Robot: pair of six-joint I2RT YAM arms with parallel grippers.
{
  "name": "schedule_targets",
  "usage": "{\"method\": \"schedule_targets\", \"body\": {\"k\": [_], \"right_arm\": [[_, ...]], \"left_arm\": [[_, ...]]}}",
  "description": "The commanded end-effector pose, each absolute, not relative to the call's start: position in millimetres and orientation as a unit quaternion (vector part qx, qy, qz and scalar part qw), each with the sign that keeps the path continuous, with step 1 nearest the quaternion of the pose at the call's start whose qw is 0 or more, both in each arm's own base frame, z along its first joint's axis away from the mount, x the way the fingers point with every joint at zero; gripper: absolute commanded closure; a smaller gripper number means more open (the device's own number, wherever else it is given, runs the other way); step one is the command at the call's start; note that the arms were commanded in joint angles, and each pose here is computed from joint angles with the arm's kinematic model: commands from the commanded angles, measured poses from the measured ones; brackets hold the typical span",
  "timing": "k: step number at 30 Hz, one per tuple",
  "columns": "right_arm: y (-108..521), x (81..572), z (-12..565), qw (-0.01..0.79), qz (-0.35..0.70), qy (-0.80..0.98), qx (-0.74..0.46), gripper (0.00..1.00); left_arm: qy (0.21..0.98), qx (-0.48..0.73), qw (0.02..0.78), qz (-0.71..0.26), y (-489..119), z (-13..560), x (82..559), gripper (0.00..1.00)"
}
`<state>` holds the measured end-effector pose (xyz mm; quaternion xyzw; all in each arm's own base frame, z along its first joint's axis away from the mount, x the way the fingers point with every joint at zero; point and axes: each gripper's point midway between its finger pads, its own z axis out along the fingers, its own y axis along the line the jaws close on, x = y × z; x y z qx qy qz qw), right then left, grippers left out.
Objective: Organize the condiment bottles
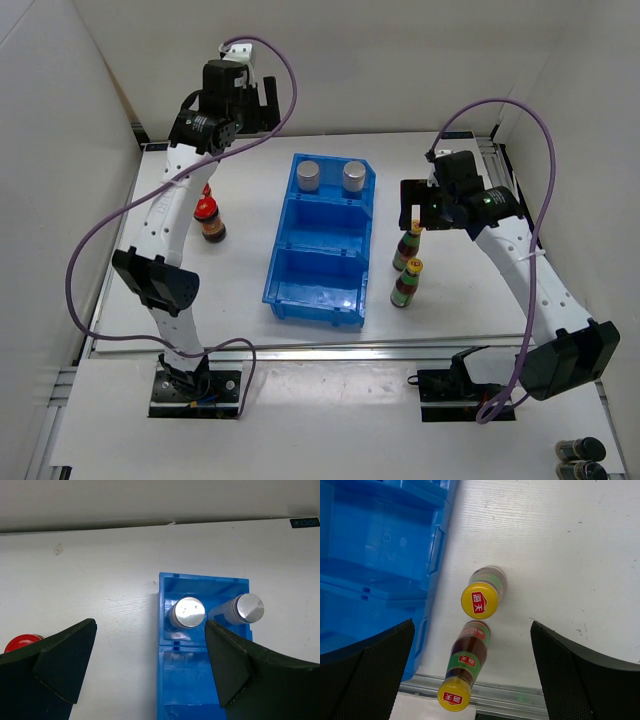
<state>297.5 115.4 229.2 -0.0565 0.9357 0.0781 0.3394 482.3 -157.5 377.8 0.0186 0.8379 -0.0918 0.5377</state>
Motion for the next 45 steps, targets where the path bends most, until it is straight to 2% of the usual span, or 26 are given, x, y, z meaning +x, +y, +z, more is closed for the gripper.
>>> {"method": "schedule_targets", "body": {"k": [1, 12, 16, 17, 23, 37, 38, 40, 45], "right_arm": [[120, 306, 251, 0.372, 0.094, 0.922, -0.056, 0.00], [131, 302, 249, 0.364, 0.122, 0.920, -0.084, 0.00], [143, 301, 241, 0.342, 0.148, 0.923, -0.096, 0.00], [144, 302, 238, 0.337, 0.147, 0.925, -0.096, 0.00], [137, 303, 216, 0.302, 0.118, 0.942, -0.084, 0.00], [128, 306, 171, 0.250, 0.078, 0.964, -0.053, 0.00], [128, 306, 171, 0.250, 0.078, 0.964, -0.053, 0.04], [128, 309, 169, 0.251, 0.074, 0.964, -0.048, 0.04], [129, 311, 160, 0.237, 0.065, 0.969, -0.039, 0.19]], "left_arm": [[0.826, 0.021, 0.552, -0.112, -160, 394, 474, 0.00], [0.835, 0.029, 0.541, -0.096, -153, 379, 463, 0.00], [0.827, 0.010, 0.558, -0.070, -122, 370, 451, 0.01], [0.839, 0.009, 0.540, -0.062, -116, 346, 448, 0.01], [0.853, 0.007, 0.520, -0.033, -87, 309, 433, 0.00], [0.825, -0.030, 0.564, -0.031, -62, 283, 398, 0.00], [0.823, -0.034, 0.566, -0.027, -59, 278, 391, 0.00], [0.820, -0.037, 0.571, -0.025, -56, 275, 387, 0.00], [0.809, -0.063, 0.585, 0.015, -34, 259, 365, 0.00]]}}
